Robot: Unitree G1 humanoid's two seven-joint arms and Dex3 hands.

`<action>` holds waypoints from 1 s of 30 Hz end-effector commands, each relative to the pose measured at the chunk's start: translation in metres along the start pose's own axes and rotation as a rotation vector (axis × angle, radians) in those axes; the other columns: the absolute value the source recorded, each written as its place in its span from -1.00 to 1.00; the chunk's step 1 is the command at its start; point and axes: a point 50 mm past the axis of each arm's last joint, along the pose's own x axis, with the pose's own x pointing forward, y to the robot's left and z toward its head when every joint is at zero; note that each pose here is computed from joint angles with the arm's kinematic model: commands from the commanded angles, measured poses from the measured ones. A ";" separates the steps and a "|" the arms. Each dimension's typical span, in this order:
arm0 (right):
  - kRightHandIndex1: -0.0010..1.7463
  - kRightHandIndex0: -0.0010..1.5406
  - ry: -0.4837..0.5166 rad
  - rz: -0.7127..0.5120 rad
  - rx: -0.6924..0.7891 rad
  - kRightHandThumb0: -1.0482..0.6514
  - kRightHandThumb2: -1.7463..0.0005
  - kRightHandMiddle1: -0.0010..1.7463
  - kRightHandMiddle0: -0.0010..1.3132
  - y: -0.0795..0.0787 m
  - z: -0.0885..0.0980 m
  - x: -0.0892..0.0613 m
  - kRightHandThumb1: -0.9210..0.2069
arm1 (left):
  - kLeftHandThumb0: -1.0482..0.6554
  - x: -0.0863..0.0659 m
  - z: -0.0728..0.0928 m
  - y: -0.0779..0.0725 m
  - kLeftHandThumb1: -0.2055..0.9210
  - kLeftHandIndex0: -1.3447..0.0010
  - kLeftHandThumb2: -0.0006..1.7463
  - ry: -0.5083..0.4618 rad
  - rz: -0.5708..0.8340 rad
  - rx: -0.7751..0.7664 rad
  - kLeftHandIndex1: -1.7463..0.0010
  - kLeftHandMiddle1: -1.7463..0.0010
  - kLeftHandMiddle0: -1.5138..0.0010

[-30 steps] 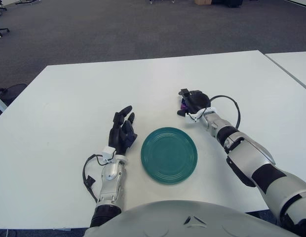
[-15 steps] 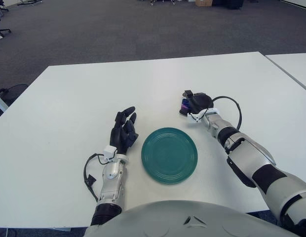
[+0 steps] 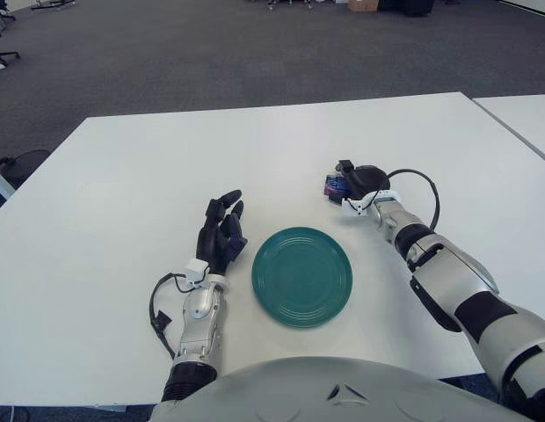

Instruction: Put the gum into the plate.

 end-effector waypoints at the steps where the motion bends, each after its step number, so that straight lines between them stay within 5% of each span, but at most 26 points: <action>1: -0.89 -0.12 0.048 0.156 -0.055 -0.64 0.25 0.16 -0.88 0.034 -0.016 -0.019 -1.00 | -0.55 -0.011 -0.014 -0.001 1.00 0.72 -0.11 0.087 0.023 -0.005 -0.04 0.98 0.30; 5: -0.12 -0.15 0.019 0.154 -0.087 -0.65 0.26 0.57 -0.74 0.035 -0.017 -0.020 -1.00 | -0.54 -0.011 -0.015 -0.001 1.00 0.70 -0.11 0.088 0.024 -0.004 -0.04 0.97 0.28; 6: -0.05 -0.16 0.002 0.154 -0.110 -0.65 0.26 0.60 -0.74 0.036 -0.017 -0.021 -1.00 | -0.54 -0.010 -0.015 -0.001 1.00 0.70 -0.11 0.087 0.024 -0.005 -0.04 0.97 0.28; 8: 0.55 -0.23 -0.041 0.156 -0.167 -0.64 0.27 0.80 -0.70 0.040 -0.019 -0.026 -1.00 | -0.55 -0.010 -0.015 -0.002 1.00 0.71 -0.11 0.085 0.024 -0.007 -0.03 0.97 0.28; 10: 0.77 -0.24 -0.083 0.159 -0.220 -0.64 0.27 0.89 -0.67 0.046 -0.022 -0.032 -1.00 | -0.55 -0.011 -0.015 -0.001 1.00 0.72 -0.12 0.082 0.025 -0.010 -0.03 0.97 0.27; 16: 0.98 -0.21 -0.142 0.176 -0.288 -0.64 0.26 0.99 -0.61 0.050 -0.028 -0.038 -1.00 | -0.54 -0.011 -0.014 -0.001 1.00 0.74 -0.14 0.076 0.030 -0.019 -0.03 0.97 0.26; 30: 0.98 -0.06 -0.369 0.364 -0.134 -0.55 0.23 1.00 -0.29 0.064 -0.029 -0.063 -1.00 | -0.56 -0.013 -0.011 -0.002 1.00 0.69 -0.21 0.075 0.053 -0.063 -0.04 0.93 0.19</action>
